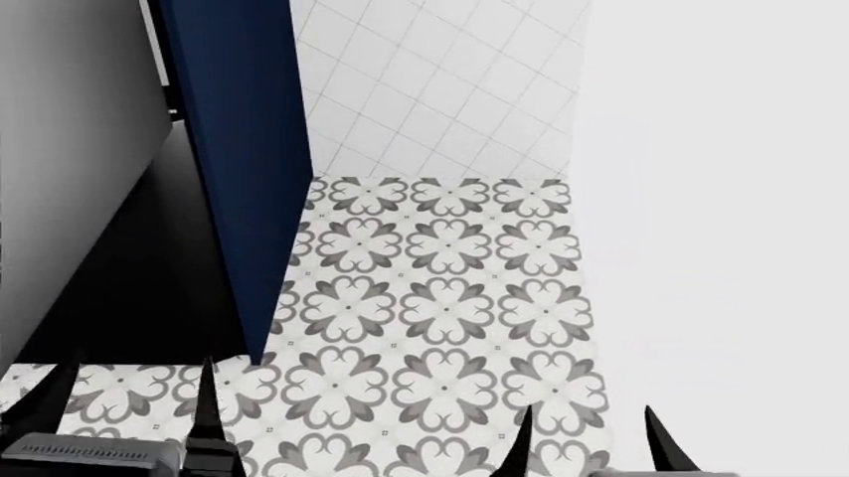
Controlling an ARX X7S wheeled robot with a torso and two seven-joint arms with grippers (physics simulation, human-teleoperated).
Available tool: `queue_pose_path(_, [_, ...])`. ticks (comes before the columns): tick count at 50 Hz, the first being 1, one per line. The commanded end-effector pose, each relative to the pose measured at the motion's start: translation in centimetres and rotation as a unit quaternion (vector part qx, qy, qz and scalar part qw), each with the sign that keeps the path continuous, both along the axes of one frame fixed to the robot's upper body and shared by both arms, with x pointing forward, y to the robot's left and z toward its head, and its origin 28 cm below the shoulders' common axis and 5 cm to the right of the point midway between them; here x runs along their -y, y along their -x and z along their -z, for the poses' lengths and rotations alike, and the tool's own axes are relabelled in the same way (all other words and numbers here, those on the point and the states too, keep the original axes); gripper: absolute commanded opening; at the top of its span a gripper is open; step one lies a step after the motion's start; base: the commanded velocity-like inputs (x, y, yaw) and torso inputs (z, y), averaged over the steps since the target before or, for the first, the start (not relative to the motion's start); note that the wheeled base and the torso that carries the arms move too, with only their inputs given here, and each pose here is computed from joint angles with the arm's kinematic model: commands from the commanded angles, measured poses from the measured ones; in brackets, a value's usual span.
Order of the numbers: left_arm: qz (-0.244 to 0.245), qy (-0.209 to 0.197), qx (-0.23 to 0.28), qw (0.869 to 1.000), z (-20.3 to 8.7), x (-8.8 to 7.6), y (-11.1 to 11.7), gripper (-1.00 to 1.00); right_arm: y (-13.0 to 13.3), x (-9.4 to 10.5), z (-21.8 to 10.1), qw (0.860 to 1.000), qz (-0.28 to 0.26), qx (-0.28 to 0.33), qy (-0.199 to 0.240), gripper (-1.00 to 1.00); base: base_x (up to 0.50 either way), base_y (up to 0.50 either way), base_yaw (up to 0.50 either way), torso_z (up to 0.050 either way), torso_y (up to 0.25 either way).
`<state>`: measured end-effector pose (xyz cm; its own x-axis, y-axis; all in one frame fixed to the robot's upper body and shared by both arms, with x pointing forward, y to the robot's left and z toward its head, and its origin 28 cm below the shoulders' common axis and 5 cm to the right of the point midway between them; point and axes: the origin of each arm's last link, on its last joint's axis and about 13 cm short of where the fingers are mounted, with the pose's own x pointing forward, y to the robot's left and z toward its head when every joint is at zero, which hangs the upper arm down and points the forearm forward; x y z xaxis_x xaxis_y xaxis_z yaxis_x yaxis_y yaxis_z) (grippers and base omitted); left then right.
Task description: Close the fridge door
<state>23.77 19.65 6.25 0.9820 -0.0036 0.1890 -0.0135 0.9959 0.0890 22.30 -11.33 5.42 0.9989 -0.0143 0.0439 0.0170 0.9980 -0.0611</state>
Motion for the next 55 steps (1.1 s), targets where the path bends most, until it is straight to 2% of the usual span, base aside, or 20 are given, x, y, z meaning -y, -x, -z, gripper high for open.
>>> queue_pose_path(1, [-0.034, 0.002, 0.038, 0.999, -4.4, -0.6, -2.3, 1.0, -1.5, 0.0, -3.5, 0.998, -0.01, 0.018, 0.066, 1.0, 0.34, -0.33, 0.0, 0.0, 0.0])
queue_pose_path(3, [-0.041, 0.004, 0.048, 0.998, -5.2, -0.9, -2.3, 1.0, -1.7, 0.0, -4.0, 0.996, -0.007, 0.024, 0.082, 1.0, 0.4, -0.27, 0.0, 0.0, 0.0])
queue_pose_path(16, [-0.059, 0.007, 0.072, 0.996, -7.1, -1.3, -2.0, 1.0, -1.9, 0.0, -4.8, 0.994, -0.005, 0.035, 0.1, 1.0, 0.5, -0.05, 0.0, 0.0, 0.0])
queue_pose_path(32, [-0.053, -0.001, 0.079, 0.995, -7.6, -1.1, -1.8, 1.0, -2.1, -0.4, -5.4, 0.995, -0.018, 0.039, 0.09, 1.0, 0.5, 0.0, 0.0, 0.0, 0.001])
queue_pose_path(55, [-0.06, 0.021, 0.102, 0.993, -9.4, -1.9, -1.4, 1.0, -2.8, -1.3, -7.1, 0.993, -0.029, 0.054, 0.104, 1.0, 0.5, -0.06, 0.0, 0.0, 0.001])
